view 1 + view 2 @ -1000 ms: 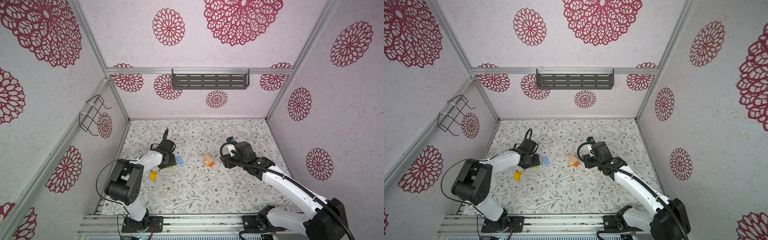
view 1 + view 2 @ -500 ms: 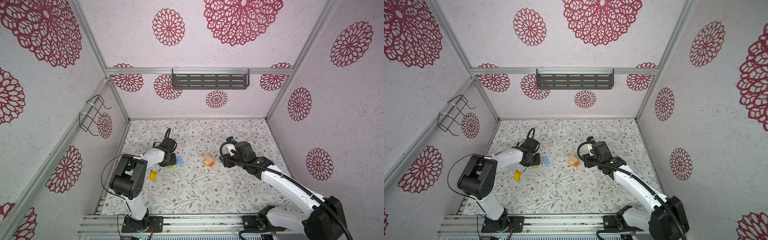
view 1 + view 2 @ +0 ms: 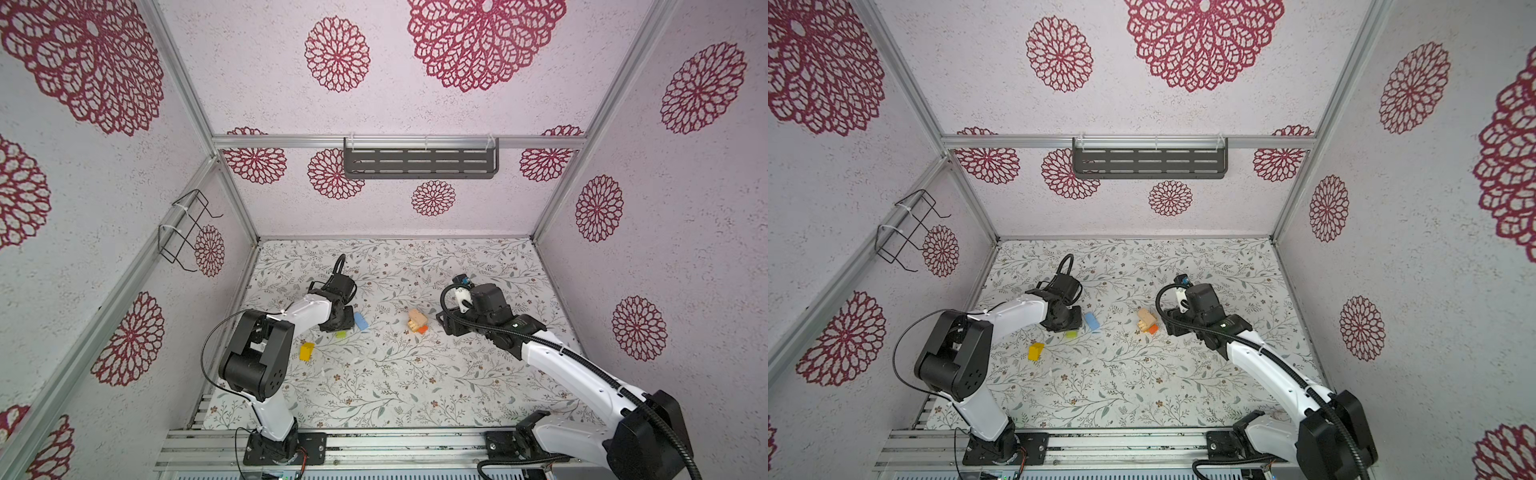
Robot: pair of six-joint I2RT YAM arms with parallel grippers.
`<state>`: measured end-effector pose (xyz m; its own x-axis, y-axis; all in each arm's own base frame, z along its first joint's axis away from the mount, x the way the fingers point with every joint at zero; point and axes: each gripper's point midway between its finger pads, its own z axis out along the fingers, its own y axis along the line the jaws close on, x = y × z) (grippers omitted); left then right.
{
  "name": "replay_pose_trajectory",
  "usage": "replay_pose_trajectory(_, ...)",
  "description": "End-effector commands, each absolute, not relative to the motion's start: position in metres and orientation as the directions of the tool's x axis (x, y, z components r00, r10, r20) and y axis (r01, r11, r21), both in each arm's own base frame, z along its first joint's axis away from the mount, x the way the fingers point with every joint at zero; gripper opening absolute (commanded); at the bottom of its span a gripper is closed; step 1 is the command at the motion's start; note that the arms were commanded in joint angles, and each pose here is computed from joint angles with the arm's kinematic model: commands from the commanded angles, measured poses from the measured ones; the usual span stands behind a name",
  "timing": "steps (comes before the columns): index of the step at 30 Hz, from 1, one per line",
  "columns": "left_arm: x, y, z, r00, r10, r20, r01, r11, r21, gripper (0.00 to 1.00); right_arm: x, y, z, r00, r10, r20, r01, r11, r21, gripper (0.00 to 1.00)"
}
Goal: Build the wood block tower
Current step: 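Draw the right arm back while the left gripper closes on the green block, then lift the green block with the left gripper and carry it over the stack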
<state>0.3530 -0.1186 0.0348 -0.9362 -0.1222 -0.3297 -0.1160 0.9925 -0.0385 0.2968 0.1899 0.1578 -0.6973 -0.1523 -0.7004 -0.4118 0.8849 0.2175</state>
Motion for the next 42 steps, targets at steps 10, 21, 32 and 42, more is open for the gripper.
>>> replay_pose_trajectory(10,0.352,-0.185,0.166,-0.869,0.086,-0.488,0.153,0.983,-0.1,0.3,0.326,0.169,0.17,-0.696,0.125,-0.707,-0.29,0.852,0.436,0.99)
replay_pose_trajectory(21,0.354,-0.256,0.201,-0.796,0.384,-0.468,0.459,0.887,-0.054,0.3,0.336,0.119,0.171,-0.646,0.295,-0.704,-0.173,0.842,0.511,0.99)
replay_pose_trajectory(32,0.353,-0.329,0.18,-0.69,0.609,-0.391,0.666,0.746,-0.014,0.3,0.336,0.093,0.16,-0.621,0.354,-0.699,-0.117,0.84,0.53,0.99)
replay_pose_trajectory(42,0.352,-0.367,0.167,-0.631,0.68,-0.375,0.736,0.676,-0.012,0.3,0.336,0.091,0.154,-0.623,0.364,-0.692,-0.11,0.835,0.539,0.99)
